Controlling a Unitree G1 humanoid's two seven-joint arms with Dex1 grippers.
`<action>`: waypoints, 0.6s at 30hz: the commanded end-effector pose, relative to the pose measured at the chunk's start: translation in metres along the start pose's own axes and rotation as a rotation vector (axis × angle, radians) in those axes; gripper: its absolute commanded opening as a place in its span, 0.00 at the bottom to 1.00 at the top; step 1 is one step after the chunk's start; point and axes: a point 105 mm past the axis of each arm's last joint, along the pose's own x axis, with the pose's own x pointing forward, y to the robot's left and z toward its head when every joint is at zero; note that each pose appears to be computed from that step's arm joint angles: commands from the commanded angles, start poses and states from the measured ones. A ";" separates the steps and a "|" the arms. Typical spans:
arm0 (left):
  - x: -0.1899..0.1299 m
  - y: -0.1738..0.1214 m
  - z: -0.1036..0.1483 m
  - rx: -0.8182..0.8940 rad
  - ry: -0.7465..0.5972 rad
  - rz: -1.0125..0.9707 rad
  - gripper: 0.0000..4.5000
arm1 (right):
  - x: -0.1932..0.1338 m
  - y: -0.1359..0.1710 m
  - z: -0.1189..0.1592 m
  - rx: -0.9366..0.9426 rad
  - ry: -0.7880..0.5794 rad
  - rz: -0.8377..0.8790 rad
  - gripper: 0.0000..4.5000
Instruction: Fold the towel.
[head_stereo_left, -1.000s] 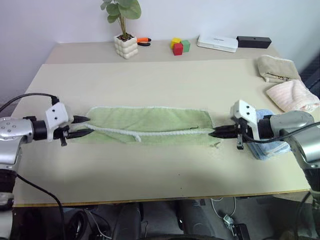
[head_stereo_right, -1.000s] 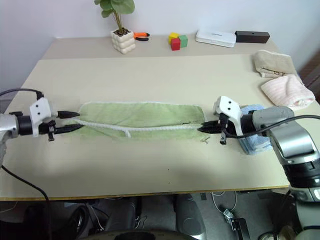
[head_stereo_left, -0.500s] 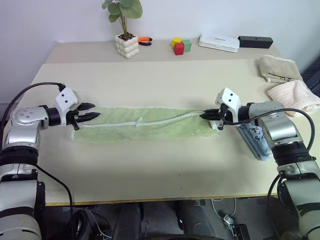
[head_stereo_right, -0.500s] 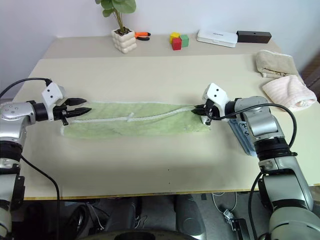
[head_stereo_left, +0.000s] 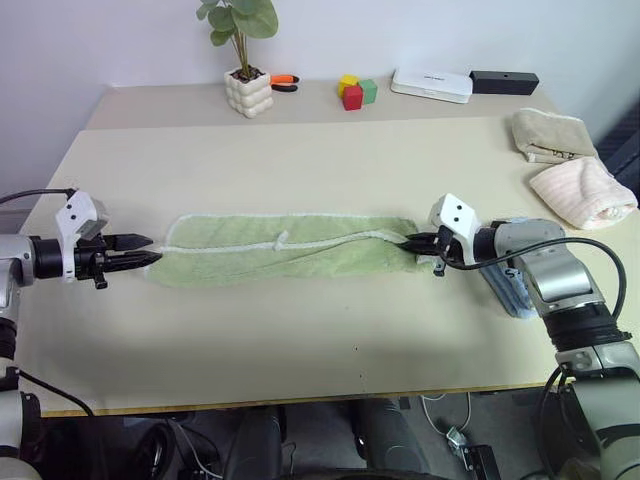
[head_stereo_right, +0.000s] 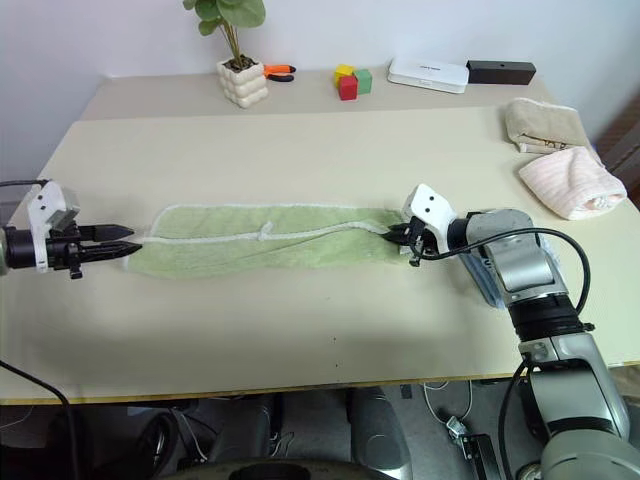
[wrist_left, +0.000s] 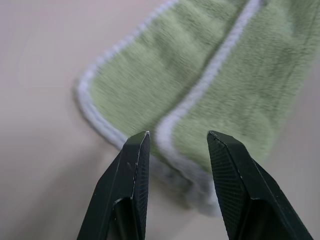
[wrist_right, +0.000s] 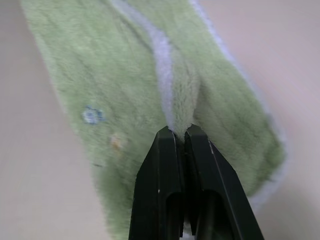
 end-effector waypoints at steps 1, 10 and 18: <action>-0.003 0.004 0.008 -0.105 -0.083 0.046 0.60 | -0.003 0.001 0.013 -0.035 -0.038 -0.018 0.00; 0.005 -0.011 0.001 -0.304 -0.113 -0.003 0.99 | 0.000 0.007 0.016 -0.026 -0.049 -0.016 0.00; 0.010 -0.014 -0.013 -0.448 -0.083 0.008 0.99 | 0.001 0.007 0.014 -0.022 -0.048 -0.030 0.00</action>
